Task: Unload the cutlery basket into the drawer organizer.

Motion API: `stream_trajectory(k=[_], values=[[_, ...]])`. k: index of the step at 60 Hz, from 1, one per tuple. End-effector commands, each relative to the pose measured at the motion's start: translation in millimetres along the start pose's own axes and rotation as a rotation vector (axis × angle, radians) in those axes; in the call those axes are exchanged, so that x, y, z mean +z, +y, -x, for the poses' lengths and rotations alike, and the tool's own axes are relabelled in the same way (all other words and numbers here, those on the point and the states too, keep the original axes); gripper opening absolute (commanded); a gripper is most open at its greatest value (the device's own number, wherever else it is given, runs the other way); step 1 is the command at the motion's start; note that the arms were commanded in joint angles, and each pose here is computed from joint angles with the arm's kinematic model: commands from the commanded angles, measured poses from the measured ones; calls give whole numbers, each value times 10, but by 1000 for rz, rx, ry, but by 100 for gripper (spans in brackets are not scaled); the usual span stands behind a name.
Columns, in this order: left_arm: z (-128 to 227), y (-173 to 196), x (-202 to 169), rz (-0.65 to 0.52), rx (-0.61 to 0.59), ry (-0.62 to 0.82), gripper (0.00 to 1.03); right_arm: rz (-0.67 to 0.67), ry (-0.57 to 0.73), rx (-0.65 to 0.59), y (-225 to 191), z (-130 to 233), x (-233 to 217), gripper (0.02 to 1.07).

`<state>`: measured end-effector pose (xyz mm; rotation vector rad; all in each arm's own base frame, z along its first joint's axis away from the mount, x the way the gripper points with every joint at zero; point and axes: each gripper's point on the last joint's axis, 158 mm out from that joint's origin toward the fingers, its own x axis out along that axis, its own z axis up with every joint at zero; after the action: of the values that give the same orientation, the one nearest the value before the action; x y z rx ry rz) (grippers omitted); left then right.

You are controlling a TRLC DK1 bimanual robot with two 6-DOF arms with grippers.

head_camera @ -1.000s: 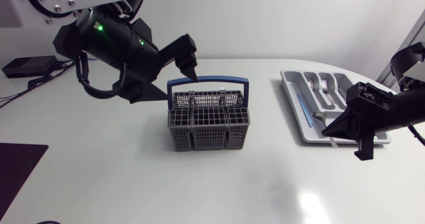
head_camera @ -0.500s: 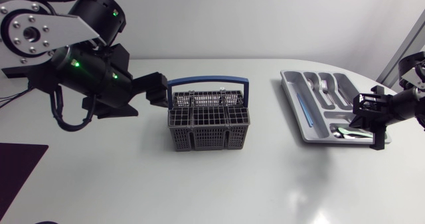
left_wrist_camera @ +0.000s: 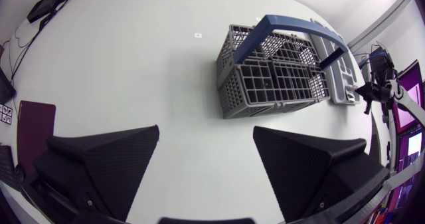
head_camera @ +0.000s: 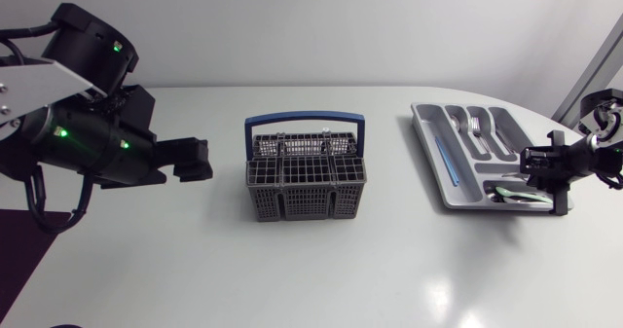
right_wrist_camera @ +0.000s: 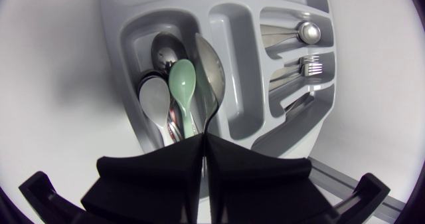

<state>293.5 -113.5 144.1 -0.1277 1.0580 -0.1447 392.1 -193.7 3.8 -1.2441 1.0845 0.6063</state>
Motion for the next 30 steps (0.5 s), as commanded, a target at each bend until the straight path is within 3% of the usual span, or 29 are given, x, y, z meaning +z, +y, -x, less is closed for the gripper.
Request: stream_trajectory(k=[1, 5, 9, 15, 30], values=[[-13, 81, -82, -34, 20, 0, 99, 38, 18, 37, 160, -96, -33, 19], [-8, 115, -111, -43, 28, -7, 99, 41, 37, 35, 186, -126, -55, 42], [1, 153, -148, -52, 34, -12, 99, 43, 46, 49, 256, -128, -61, 80], [19, 228, -188, -61, 46, -22, 99, 35, 43, 49, 276, -54, -51, 101], [134, 446, -223, -67, 75, -72, 99, -79, -107, 0, 285, 569, 397, 103]])
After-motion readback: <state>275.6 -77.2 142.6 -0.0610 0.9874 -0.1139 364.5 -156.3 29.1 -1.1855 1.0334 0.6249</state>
